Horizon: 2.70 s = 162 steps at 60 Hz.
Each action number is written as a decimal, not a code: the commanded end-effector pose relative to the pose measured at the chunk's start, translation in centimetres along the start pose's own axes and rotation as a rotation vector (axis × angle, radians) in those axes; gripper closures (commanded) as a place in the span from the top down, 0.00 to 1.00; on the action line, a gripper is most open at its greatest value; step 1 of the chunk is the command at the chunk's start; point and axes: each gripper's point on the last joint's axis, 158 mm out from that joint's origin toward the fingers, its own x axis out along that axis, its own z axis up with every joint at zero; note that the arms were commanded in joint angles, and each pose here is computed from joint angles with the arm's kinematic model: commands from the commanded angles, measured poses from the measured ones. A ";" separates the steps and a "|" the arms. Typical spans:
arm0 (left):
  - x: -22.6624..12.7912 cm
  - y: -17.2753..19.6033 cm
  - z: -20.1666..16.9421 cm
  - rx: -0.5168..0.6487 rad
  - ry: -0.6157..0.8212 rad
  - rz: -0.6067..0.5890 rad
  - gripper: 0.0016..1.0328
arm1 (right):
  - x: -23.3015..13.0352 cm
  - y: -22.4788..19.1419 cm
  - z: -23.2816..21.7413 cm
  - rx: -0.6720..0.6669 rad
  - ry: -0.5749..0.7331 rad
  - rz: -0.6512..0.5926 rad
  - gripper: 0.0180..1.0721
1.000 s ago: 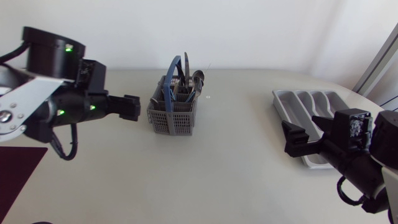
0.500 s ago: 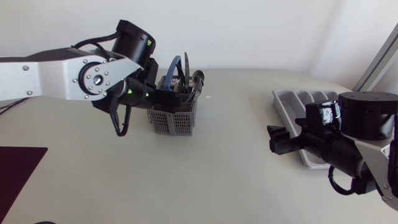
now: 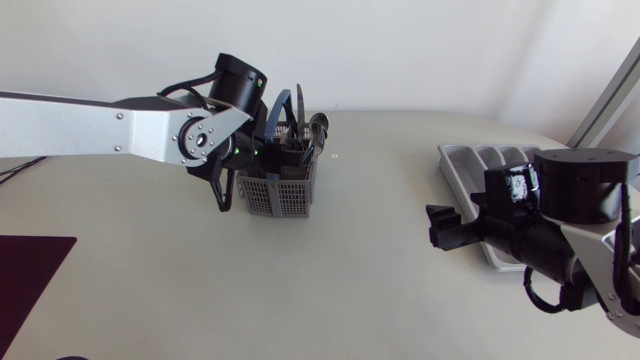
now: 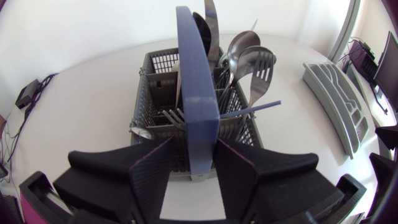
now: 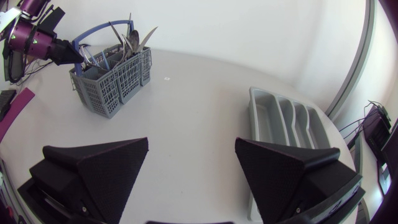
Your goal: Sort the cutlery from the basket into the organizer compartments.
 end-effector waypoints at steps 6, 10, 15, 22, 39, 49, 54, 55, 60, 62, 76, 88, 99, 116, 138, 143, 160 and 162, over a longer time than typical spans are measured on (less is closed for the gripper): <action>0.8 0.3 0.3 -0.034 -0.005 0.015 0.22 | 0.1 0.2 0.5 -0.014 -0.012 0.003 0.95; 0.9 0.3 0.0 -0.031 0.003 0.016 0.20 | 0.2 0.2 0.5 -0.013 -0.009 0.003 0.95; 0.9 0.4 -0.4 -0.029 0.010 0.018 0.19 | 0.2 0.3 0.5 -0.015 -0.009 0.004 0.95; -0.1 0.6 -1.1 -0.019 0.012 0.016 0.19 | 0.2 0.2 0.7 -0.014 -0.013 0.000 0.95; -5.9 0.2 -5.3 0.083 0.050 -0.059 0.19 | 0.4 0.1 0.9 -0.013 -0.016 -0.006 0.95; -9.9 0.0 -7.8 0.122 0.073 -0.108 0.20 | 0.5 0.1 1.1 -0.014 -0.017 -0.008 0.95; -11.5 0.2 -8.5 0.128 0.068 -0.130 0.20 | 0.4 0.1 1.1 -0.014 -0.017 -0.008 0.95; -11.7 0.3 -8.7 0.136 0.069 -0.133 0.21 | 0.5 0.1 1.1 -0.015 -0.015 -0.007 0.95; -12.1 0.3 -9.7 0.161 0.081 -0.143 0.42 | 0.5 0.7 1.1 -0.022 -0.015 0.005 0.95; -12.4 0.4 -9.9 0.171 0.076 -0.144 0.51 | 0.5 0.9 1.2 -0.026 -0.016 0.011 0.95; -16.3 1.8 -7.2 0.193 -0.079 -0.146 0.73 | 1.8 2.1 3.0 -0.047 0.002 0.023 0.95; -17.8 5.2 -8.8 0.232 -0.046 -0.088 0.75 | 4.9 3.0 4.4 -0.065 0.068 0.034 0.95; -18.8 6.4 -11.6 0.348 -0.071 -0.110 0.57 | 8.1 5.5 5.0 -0.049 0.137 0.173 0.88; -16.4 6.3 -16.5 0.394 0.024 -0.222 0.23 | 13.1 8.8 6.5 0.125 0.201 0.368 0.29; -13.4 5.9 -15.7 0.366 -0.057 -0.304 0.03 | 18.3 11.4 5.2 0.220 0.297 0.485 0.07; -12.2 5.9 -16.0 0.356 -0.028 -0.314 0.03 | 19.5 11.8 5.3 0.245 0.310 0.497 0.07; -10.9 6.7 -16.7 0.333 -0.023 -0.332 0.03 | 21.9 15.3 7.0 0.317 0.351 0.596 0.07; -10.8 6.8 -16.7 0.330 -0.027 -0.331 0.03 | 22.1 15.8 6.9 0.322 0.359 0.606 0.07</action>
